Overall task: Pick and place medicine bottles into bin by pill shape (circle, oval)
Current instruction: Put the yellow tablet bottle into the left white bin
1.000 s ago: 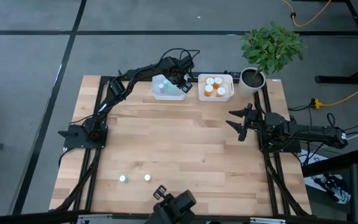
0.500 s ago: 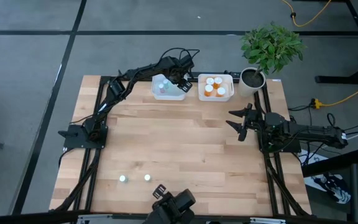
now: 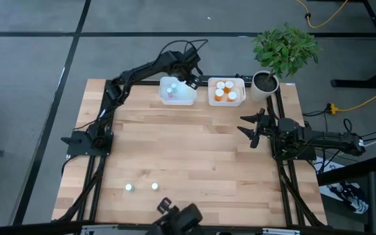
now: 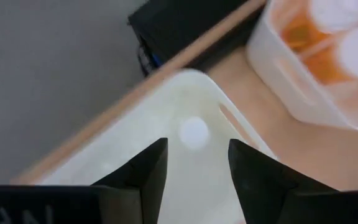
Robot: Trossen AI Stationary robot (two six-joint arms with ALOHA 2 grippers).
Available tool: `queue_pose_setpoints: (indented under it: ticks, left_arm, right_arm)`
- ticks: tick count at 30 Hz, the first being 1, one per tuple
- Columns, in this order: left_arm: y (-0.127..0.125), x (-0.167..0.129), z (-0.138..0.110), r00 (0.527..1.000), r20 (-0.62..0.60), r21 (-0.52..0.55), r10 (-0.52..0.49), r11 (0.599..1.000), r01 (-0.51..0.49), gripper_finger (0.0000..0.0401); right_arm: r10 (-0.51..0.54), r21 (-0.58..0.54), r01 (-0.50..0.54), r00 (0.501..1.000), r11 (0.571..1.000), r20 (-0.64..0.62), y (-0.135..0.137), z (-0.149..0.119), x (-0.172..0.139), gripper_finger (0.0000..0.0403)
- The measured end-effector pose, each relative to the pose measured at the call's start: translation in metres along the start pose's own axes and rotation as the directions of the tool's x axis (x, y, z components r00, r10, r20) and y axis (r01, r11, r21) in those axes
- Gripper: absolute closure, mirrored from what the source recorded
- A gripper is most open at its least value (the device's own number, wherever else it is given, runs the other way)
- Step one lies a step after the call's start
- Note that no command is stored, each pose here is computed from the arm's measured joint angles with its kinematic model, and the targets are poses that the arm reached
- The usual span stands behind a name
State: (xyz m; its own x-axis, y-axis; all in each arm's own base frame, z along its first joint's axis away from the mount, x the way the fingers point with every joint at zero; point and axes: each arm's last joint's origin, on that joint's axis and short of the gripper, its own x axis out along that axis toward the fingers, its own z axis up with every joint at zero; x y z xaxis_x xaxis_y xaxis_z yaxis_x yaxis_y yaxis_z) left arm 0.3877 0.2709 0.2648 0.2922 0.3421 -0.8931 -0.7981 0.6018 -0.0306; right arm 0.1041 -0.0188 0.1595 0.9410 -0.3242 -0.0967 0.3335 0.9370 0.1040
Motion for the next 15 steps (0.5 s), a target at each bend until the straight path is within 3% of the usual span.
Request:
queue_pose_setpoints:
  ticks: [3,6,12,15]
  left_arm:
    - [-0.005,-0.027,-0.008,0.997,-0.050,-0.036,-0.067,0.997,0.065,0.0239]
    - [-0.018,-0.059,-0.026,0.984,-0.148,-0.004,-0.098,0.995,0.098,0.0241]
    - [-0.051,-0.123,-0.077,0.953,-0.304,0.166,-0.002,0.985,0.055,0.0242]
    - [-0.073,-0.147,-0.100,0.966,-0.260,0.269,0.003,0.961,0.069,0.0242]
  right_arm:
    - [0.000,0.000,0.000,1.000,1.000,0.000,0.000,0.000,0.000,0.0148]
    - [0.000,0.000,0.000,1.000,1.000,0.000,0.000,0.000,0.000,0.0148]
    - [0.000,0.000,0.000,1.000,1.000,0.000,0.000,0.000,0.000,0.0148]
    - [0.000,0.000,0.000,1.000,1.000,0.000,0.000,0.000,0.000,0.0148]
